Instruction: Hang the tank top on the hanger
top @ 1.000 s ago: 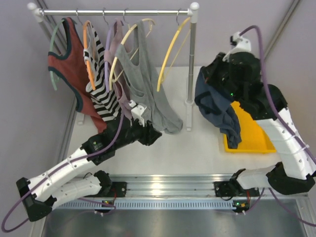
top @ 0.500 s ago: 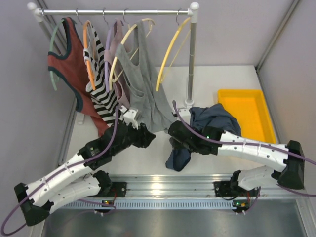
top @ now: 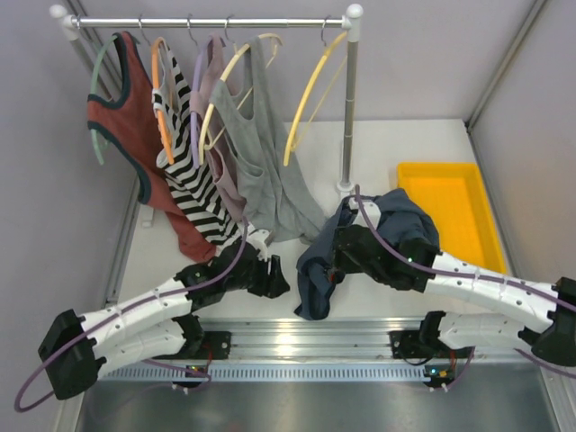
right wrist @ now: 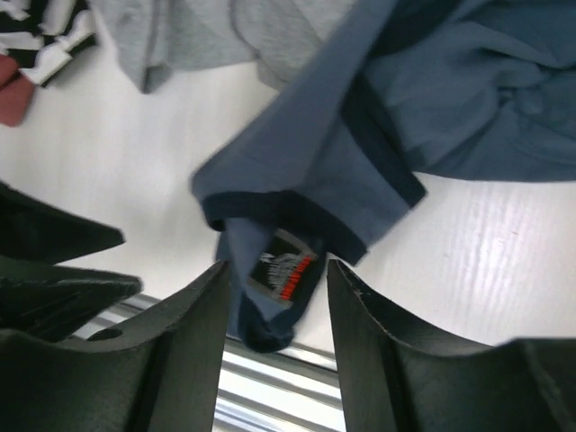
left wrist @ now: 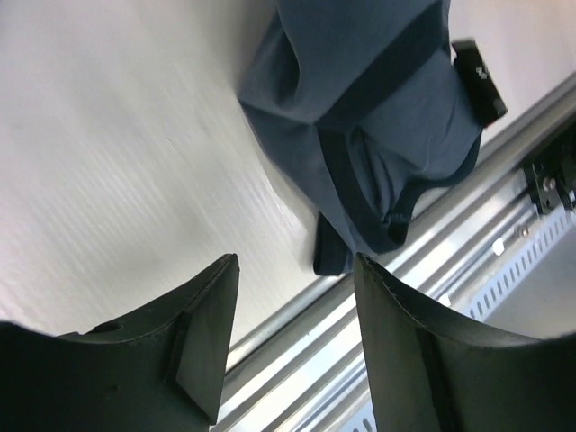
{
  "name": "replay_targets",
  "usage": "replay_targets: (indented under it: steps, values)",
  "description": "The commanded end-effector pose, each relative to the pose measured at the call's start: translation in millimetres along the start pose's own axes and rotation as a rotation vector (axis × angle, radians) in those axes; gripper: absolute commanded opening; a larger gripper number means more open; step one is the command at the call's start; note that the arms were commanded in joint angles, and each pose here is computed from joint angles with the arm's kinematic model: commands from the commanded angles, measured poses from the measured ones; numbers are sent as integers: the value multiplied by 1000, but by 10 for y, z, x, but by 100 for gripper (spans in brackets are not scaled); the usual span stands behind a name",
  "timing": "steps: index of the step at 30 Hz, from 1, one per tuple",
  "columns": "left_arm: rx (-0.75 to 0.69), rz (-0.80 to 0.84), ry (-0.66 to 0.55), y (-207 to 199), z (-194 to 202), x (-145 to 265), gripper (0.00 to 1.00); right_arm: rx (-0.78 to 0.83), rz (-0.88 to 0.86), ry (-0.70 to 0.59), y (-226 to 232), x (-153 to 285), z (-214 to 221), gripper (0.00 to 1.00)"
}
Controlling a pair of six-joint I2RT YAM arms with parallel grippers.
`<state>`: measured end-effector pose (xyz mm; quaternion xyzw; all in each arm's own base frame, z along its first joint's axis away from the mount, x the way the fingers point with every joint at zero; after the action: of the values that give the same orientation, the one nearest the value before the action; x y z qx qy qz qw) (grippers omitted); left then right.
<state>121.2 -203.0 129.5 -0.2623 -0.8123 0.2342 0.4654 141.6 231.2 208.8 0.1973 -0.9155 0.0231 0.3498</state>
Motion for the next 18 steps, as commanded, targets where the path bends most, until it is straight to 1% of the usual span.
replay_targets:
  steps: [1,2,3,4,5,6,8,13,18]
  values:
    - [45,135,77,-141,136,-66,59,-78,29,-6,-272,-76,103,46]
    - [53,145,99,-132,180,-76,59,-89,19,-25,-320,-69,91,45]
    - [56,159,108,-136,201,-94,59,-84,4,-4,-362,-121,187,45]
    - [64,157,124,-95,257,-112,59,-75,7,-11,-446,-168,174,45]
    - [67,163,132,-89,276,-122,59,-87,-18,-46,-448,-206,114,45]
    - [74,177,143,-97,295,-139,60,-77,-48,-25,-459,-251,184,44]
    - [83,181,166,-69,356,-169,60,-64,-64,-64,-511,-343,109,44]
    - [102,199,192,-84,451,-278,60,-16,-78,-48,-651,-578,140,43]
    - [107,173,223,-63,573,-382,60,-1,-141,-57,-635,-728,102,43]
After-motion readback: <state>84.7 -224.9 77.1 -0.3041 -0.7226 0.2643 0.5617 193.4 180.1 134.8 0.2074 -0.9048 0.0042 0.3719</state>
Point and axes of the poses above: each gripper's point midway between its finger pads, its own x axis back along the fingers, its own y axis along the line the jaws close on, z = x × y, the point moved 5 cm from there along x, back along the fingers, and after that the axes turned 15 degrees about x, right-handed, at the moved point
